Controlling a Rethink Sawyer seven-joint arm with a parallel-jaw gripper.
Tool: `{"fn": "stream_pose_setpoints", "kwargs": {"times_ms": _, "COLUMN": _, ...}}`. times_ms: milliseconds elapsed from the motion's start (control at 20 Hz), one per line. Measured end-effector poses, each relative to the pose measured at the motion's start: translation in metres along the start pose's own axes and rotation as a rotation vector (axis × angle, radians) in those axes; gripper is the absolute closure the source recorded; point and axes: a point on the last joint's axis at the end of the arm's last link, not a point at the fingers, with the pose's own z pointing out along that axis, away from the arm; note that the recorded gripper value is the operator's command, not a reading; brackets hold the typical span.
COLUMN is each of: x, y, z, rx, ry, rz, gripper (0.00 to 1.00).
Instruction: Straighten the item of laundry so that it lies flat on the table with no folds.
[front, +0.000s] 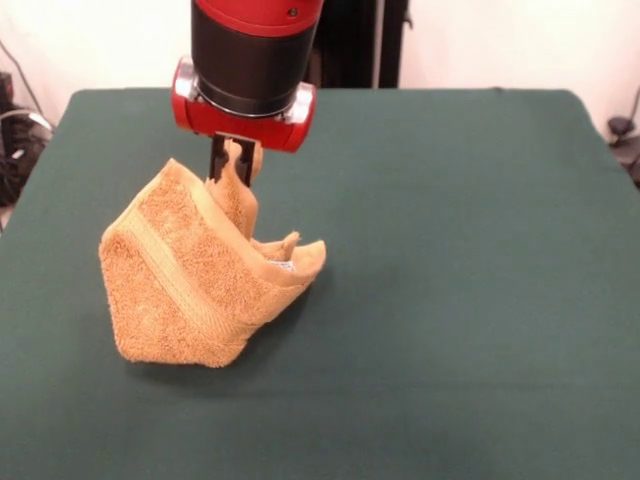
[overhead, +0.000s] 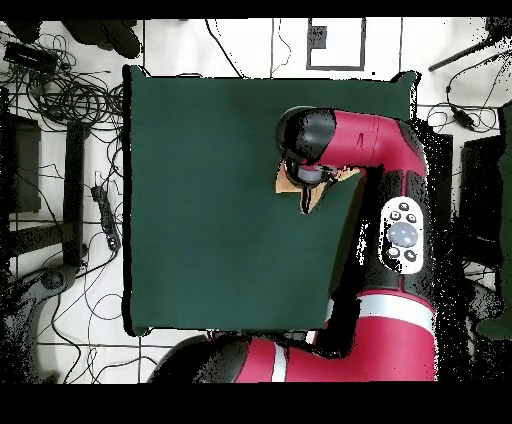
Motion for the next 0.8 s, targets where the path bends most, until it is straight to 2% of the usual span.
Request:
{"fn": "stream_pose_setpoints", "kwargs": {"times_ms": 500, "x": -0.005, "y": -0.002, "z": 0.0, "rx": 0.004, "ry": -0.005, "rz": 0.002, "gripper": 1.0}}
{"fn": "stream_pose_setpoints", "kwargs": {"times_ms": 800, "x": -0.017, "y": -0.004, "z": 0.012, "rx": 0.005, "ry": 0.013, "rz": 0.006, "gripper": 1.0}}
